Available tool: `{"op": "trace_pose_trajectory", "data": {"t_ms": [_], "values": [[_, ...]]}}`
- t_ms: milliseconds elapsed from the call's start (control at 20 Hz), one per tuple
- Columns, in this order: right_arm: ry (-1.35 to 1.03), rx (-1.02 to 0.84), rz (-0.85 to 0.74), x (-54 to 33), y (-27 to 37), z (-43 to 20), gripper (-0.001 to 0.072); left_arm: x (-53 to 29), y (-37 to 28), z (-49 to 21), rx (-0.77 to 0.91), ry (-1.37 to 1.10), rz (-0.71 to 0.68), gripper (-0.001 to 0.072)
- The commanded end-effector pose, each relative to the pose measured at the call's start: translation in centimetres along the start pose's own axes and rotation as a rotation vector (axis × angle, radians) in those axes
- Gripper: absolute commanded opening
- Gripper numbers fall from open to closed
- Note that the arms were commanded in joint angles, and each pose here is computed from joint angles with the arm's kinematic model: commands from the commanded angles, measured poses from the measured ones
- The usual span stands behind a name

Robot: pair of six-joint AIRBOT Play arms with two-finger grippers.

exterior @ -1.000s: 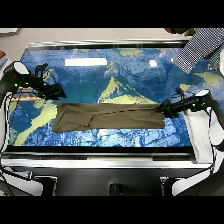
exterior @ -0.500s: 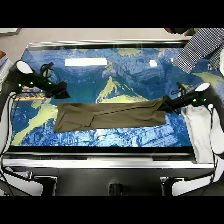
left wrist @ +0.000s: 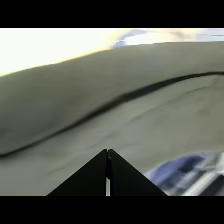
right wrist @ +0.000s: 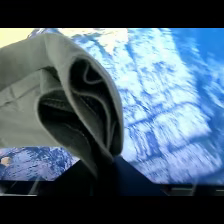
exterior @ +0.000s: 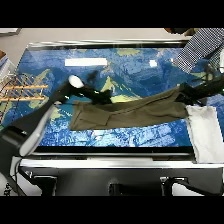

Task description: Fold the clothes and pants, and hang the long-sleeved shirts on hangers.

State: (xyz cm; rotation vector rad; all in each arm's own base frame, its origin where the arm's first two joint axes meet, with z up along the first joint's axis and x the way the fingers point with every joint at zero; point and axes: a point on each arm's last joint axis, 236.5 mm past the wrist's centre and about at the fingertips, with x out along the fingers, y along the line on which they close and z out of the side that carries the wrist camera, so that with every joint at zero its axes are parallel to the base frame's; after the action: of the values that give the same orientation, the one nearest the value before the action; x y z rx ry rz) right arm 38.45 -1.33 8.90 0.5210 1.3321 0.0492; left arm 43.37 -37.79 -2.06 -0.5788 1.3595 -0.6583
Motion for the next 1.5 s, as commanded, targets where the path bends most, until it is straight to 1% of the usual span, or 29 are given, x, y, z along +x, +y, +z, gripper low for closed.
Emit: {"op": "trace_pose_trajectory", "data": {"t_ms": [0,200,400,650,800,850,950,1050,1200,1350,1450], "values": [[-0.052,0.021,-0.075,-3.7,-0.5,-1.5,0.0035,7.5,-6.0,-3.3,-0.078,-0.031,-0.121,0.0015],[-0.089,0.049,-0.119,-5.6,-0.9,-2.3,0.0035,12.5,-7.9,-7.2,-0.144,-0.03,-0.12,0.0015],[-0.119,0.052,-0.114,-6.7,-0.5,-2.4,0.0035,15.2,-7.9,-8.9,-0.211,-0.039,-0.111,0.0015],[-0.202,0.039,-0.101,-8.1,0.3,-0.8,0.0036,16.8,-9.6,-9.4,-0.261,-0.038,-0.16,0.0015],[-0.205,0.043,-0.101,-7.9,0.2,-0.5,0.0036,15.4,-9.6,-9.5,-0.248,0.015,-0.157,0.0014],[-0.207,0.043,-0.1,-7.8,0.2,-0.4,0.0036,14.3,-9.3,-9.1,-0.243,0.04,-0.149,0.0014],[-0.215,0.043,-0.067,-7.7,0.9,-0.1,0.0035,10.7,-8.3,-7.3,-0.165,0.042,-0.1,0.0014],[-0.221,0.059,0.036,-7.7,3.3,0.2,0.0035,5.2,-7.2,-4.3,-0.069,-0.001,-0.031,0.0014],[-0.204,0.107,0.199,-7.9,7.2,-0.1,0.0035,-5.4,-5.1,-0.2,0.035,-0.101,0.097,0.0015],[-0.172,0.081,0.206,-6.6,10.2,-1.2,0.0035,-16.2,-2.8,1.0,0.1,-0.172,0.217,0.0016],[-0.162,0.051,0.203,-5.1,13.0,-1.9,0.0035,-21.9,-2.0,0.7,0.088,-0.217,0.258,0.0016]]}}
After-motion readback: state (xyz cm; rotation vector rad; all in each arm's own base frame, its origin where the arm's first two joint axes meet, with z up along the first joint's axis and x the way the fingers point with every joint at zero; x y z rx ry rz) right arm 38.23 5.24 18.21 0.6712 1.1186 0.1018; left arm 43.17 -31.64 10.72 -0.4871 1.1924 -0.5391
